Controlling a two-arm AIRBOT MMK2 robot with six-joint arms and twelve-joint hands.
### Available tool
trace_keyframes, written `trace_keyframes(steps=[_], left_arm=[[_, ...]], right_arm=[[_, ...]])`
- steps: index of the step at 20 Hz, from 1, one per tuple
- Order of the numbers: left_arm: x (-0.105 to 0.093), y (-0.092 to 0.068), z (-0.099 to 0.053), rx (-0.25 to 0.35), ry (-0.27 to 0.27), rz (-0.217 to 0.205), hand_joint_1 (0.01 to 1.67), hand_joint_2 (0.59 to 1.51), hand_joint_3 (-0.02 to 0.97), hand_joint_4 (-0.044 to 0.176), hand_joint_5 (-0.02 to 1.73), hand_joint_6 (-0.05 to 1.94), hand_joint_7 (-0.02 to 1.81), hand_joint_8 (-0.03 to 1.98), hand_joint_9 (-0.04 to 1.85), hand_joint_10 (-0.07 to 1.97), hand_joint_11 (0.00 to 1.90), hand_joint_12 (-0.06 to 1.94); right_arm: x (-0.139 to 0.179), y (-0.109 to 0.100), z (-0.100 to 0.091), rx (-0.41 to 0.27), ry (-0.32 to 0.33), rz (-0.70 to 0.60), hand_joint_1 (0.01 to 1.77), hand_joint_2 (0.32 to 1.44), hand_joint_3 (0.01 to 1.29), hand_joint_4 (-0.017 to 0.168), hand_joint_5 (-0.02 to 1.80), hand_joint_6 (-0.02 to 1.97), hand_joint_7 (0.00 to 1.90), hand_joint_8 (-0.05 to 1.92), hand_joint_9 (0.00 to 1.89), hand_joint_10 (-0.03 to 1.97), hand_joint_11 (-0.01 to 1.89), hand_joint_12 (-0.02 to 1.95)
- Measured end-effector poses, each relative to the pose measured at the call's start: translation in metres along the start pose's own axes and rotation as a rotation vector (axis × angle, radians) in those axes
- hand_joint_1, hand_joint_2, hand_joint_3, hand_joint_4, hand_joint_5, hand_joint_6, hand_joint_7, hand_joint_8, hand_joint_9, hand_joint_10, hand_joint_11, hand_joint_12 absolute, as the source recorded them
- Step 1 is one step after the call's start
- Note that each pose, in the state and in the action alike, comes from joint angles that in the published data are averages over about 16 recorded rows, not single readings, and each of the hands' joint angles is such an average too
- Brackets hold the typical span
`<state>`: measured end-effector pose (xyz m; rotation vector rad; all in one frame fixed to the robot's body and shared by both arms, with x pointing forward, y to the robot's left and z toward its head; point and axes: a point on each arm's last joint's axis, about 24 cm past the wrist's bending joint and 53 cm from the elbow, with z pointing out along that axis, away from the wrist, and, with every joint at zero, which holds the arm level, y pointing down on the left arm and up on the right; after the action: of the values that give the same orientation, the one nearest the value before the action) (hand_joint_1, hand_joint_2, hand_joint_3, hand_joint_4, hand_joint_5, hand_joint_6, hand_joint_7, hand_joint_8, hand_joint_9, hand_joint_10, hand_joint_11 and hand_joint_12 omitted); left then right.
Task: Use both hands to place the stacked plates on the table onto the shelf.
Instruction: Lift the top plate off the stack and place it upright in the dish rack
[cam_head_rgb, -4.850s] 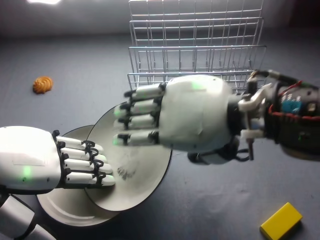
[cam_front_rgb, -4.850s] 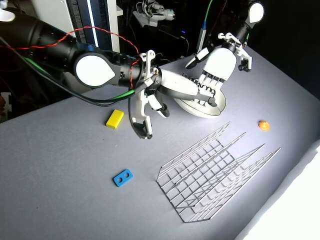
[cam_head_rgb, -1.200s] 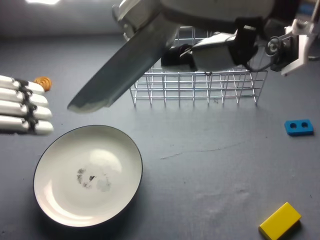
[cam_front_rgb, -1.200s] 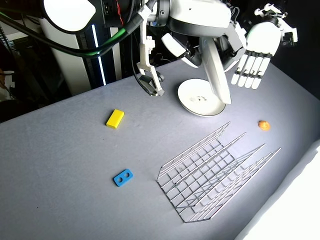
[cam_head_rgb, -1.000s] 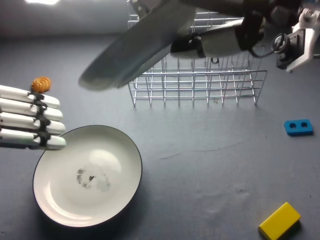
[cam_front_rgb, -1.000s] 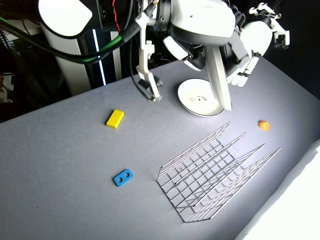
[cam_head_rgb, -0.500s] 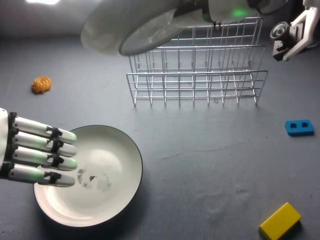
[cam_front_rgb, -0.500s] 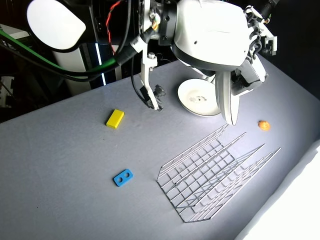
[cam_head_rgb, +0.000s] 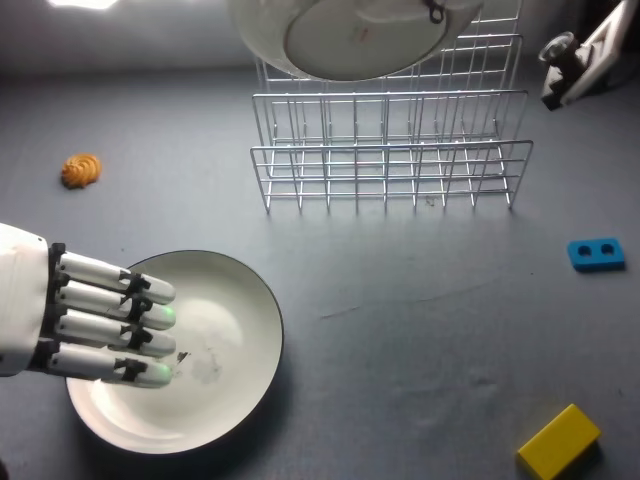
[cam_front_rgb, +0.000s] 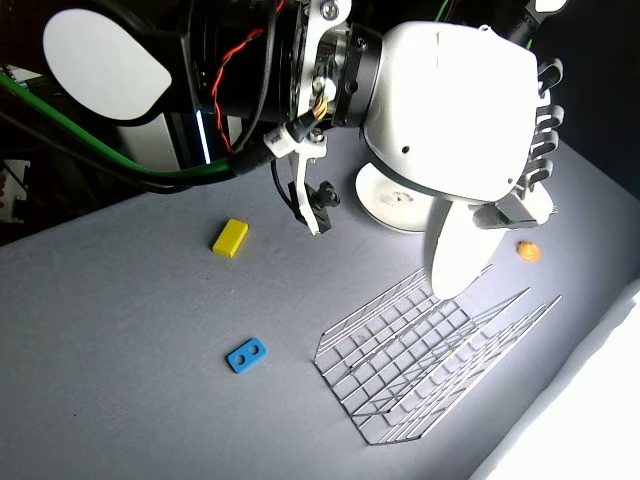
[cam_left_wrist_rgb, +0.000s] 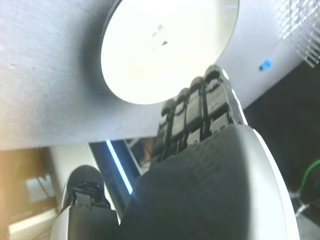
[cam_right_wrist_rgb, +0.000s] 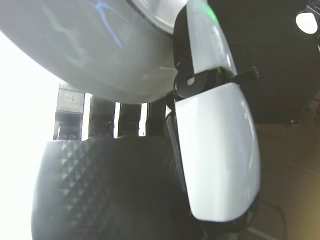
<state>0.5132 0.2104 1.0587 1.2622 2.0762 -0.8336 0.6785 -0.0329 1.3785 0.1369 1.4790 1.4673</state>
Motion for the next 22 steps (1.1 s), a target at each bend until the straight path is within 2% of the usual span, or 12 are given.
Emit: trace_keyframes(steps=[7, 13, 17, 22], left_arm=[[0.010, 0.020, 0.004, -0.083, 0.027, -0.012, 0.02, 1.108, 0.017, 0.001, 0.04, 0.02, 0.04, 0.00, 0.03, 0.01, 0.03, 0.02], [0.017, 0.035, 0.006, -0.148, 0.038, -0.041, 0.02, 1.110, 0.017, 0.001, 0.04, 0.02, 0.04, 0.00, 0.03, 0.01, 0.03, 0.02], [0.022, 0.042, 0.007, -0.172, 0.040, -0.074, 0.02, 1.104, 0.017, 0.001, 0.04, 0.02, 0.04, 0.00, 0.03, 0.01, 0.03, 0.02], [0.029, 0.052, 0.010, -0.207, 0.026, -0.145, 0.02, 1.099, 0.017, -0.001, 0.04, 0.01, 0.04, 0.00, 0.02, 0.01, 0.02, 0.00]], right_arm=[[-0.005, -0.017, 0.008, 0.041, -0.006, 0.022, 1.23, 1.06, 0.02, -0.007, 0.82, 1.12, 0.97, 1.10, 0.96, 0.74, 0.67, 1.42], [-0.007, -0.033, 0.014, 0.072, -0.015, 0.044, 1.23, 1.07, 0.01, -0.008, 0.82, 1.12, 0.98, 1.11, 0.95, 0.75, 0.67, 1.41], [-0.009, -0.046, 0.017, 0.096, -0.025, 0.069, 1.23, 1.07, 0.02, -0.008, 0.82, 1.12, 0.98, 1.10, 0.95, 0.75, 0.68, 1.40], [-0.011, -0.061, 0.020, 0.125, -0.041, 0.100, 1.22, 1.07, 0.01, -0.008, 0.81, 1.11, 0.99, 1.09, 0.96, 0.73, 0.69, 1.37]])
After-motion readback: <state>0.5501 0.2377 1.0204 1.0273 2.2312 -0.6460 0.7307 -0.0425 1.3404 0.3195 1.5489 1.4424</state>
